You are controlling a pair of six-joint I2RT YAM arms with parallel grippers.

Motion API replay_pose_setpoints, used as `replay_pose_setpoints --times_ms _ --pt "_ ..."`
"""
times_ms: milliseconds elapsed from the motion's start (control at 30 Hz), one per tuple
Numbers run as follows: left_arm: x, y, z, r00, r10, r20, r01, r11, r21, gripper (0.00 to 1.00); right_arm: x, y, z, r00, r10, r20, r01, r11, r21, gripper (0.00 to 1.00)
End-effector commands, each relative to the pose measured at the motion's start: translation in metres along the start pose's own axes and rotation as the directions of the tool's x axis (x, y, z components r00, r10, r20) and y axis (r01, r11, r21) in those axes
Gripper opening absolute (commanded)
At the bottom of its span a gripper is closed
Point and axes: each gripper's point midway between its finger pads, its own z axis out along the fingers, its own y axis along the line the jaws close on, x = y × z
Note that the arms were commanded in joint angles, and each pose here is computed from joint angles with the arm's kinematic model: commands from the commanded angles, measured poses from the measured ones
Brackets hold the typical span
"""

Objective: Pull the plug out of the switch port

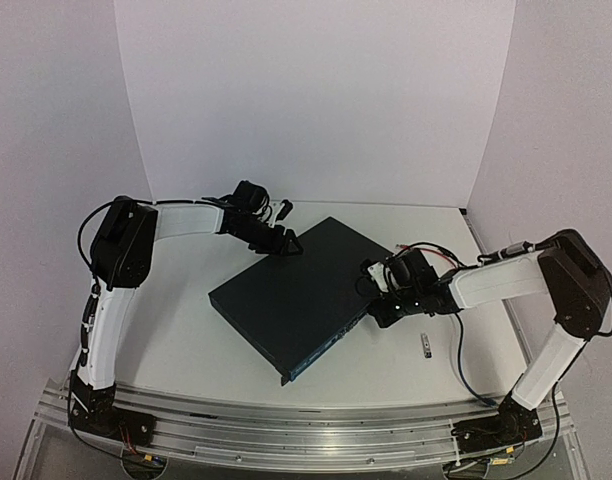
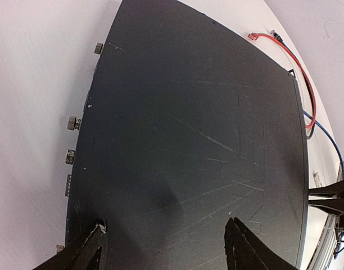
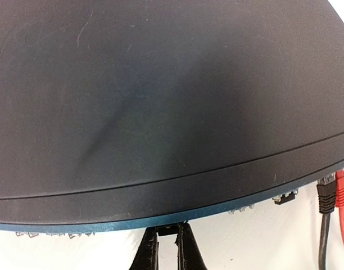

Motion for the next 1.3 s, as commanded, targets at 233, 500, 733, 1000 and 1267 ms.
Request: replay_pose_setpoints --times_ms 233,500,733,1000,1267 --pt "0.085 0.052 0.024 0.963 -0.153 -0.223 0.117 0.979 -0.169 0.70 0.062 -0.008 -0.012 0.989 0.136 -0.059 -0.134 0.990 0.047 0.03" --pt "0.086 0.049 0.022 0.962 -0.152 -0.226 0.117 0.980 -0.160 0.70 0.040 -0.003 -0.022 0.991 0.132 0.003 -0.132 0.991 0.014 0.11" --pt "0.081 0.046 0.020 0.966 -0.146 -0.215 0.116 0.982 -0.148 0.70 -0.004 -0.009 -0.035 0.962 0.254 0.101 -0.258 0.966 0.030 0.65" --pt "0.078 0.041 0.016 0.969 -0.140 -0.205 0.114 0.984 -0.136 0.70 -0.016 -0.017 -0.040 0.911 0.404 0.080 -0.411 0.908 0.086 0.90" --pt "0.077 0.040 0.016 0.970 -0.134 -0.204 0.110 0.986 -0.126 0.71 -0.005 -0.027 -0.043 0.924 0.381 0.039 -0.382 0.910 0.161 0.93"
